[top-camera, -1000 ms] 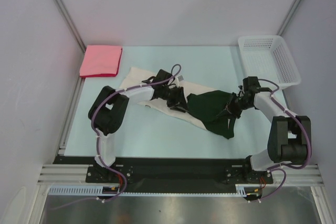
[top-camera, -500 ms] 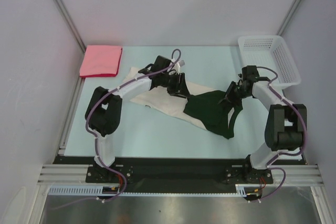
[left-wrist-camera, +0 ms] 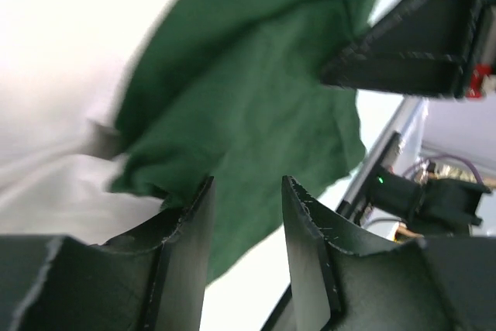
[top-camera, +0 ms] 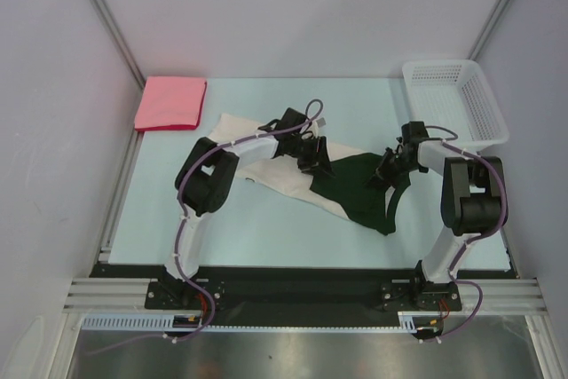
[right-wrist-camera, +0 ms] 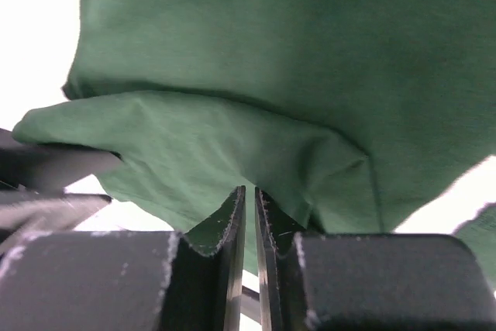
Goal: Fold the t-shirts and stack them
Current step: Fold the tshirt
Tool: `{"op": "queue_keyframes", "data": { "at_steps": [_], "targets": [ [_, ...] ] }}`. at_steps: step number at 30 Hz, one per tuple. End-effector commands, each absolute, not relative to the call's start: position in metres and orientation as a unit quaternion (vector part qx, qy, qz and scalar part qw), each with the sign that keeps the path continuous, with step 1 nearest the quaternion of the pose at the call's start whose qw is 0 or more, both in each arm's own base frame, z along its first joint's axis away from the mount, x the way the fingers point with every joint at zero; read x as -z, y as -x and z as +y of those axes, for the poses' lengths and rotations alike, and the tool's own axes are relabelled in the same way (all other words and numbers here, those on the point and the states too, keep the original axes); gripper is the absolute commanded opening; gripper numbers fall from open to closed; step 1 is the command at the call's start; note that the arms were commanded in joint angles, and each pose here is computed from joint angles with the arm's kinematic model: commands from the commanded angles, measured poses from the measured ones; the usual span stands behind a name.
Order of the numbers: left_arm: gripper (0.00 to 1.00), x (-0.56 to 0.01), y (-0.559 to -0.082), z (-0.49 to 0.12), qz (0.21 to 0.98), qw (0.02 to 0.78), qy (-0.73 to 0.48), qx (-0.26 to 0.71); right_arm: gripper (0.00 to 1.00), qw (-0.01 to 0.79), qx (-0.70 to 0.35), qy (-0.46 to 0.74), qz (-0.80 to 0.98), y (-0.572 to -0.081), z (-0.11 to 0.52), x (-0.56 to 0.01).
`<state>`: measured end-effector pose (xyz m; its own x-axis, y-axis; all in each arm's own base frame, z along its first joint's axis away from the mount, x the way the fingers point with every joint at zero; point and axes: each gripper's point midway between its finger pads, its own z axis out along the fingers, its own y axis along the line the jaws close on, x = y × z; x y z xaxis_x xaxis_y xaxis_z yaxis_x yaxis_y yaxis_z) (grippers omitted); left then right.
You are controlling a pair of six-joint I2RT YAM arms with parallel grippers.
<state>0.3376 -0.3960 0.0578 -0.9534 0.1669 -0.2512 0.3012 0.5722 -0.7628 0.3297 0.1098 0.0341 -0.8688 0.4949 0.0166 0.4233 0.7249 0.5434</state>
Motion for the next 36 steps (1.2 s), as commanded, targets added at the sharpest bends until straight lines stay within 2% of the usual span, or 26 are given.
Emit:
{"op": "queue_keyframes", "data": {
  "at_steps": [1,8,11,14,17,20,21,22,25,30,32,36],
  "targets": [
    [0.45,-0.069,-0.370,-0.396,0.883,0.121,-0.121,0.437,0.14,0.083,-0.263,-0.244,0.930,-0.334,0.102,-0.030],
    [0.47,-0.030,-0.397,-0.372,0.904,0.109,-0.068,0.407,0.15,0.082,-0.223,-0.241,0.941,-0.330,0.089,-0.011],
    [0.48,-0.020,-0.400,-0.366,0.909,0.093,-0.058,0.402,0.18,0.081,-0.206,-0.241,0.945,-0.329,0.084,-0.004],
    [0.49,-0.018,-0.401,-0.361,0.916,0.092,-0.069,0.385,0.28,0.078,-0.189,-0.243,0.948,-0.326,0.080,-0.002],
    [0.51,-0.052,-0.405,-0.353,0.913,0.124,-0.087,0.378,0.39,0.076,-0.181,-0.244,0.950,-0.323,0.078,-0.010],
    [0.55,-0.108,-0.408,-0.334,0.906,0.191,-0.110,0.362,0.49,0.095,-0.170,-0.239,0.951,-0.324,0.077,-0.034],
    [0.58,-0.117,-0.405,-0.325,0.908,0.199,-0.111,0.352,0.53,0.111,-0.171,-0.235,0.950,-0.326,0.078,-0.047],
    [0.59,-0.152,-0.402,-0.316,0.898,0.234,-0.121,0.352,0.55,0.121,-0.173,-0.235,0.949,-0.326,0.078,-0.056],
    [0.64,-0.160,-0.397,-0.268,0.909,0.256,-0.080,0.318,0.66,0.151,-0.181,-0.234,0.943,-0.320,0.080,-0.084],
    [0.78,-0.161,-0.388,-0.162,0.918,0.308,0.055,0.243,0.71,0.182,-0.208,-0.290,0.916,-0.302,0.084,-0.111],
    [0.78,-0.154,-0.384,-0.124,0.914,0.311,0.123,0.229,0.71,0.201,-0.233,-0.315,0.898,-0.297,0.090,-0.129],
    [0.75,-0.131,-0.387,-0.067,0.899,0.312,0.235,0.199,0.72,0.184,-0.261,-0.359,0.877,-0.270,0.101,-0.132]
  ]
}}
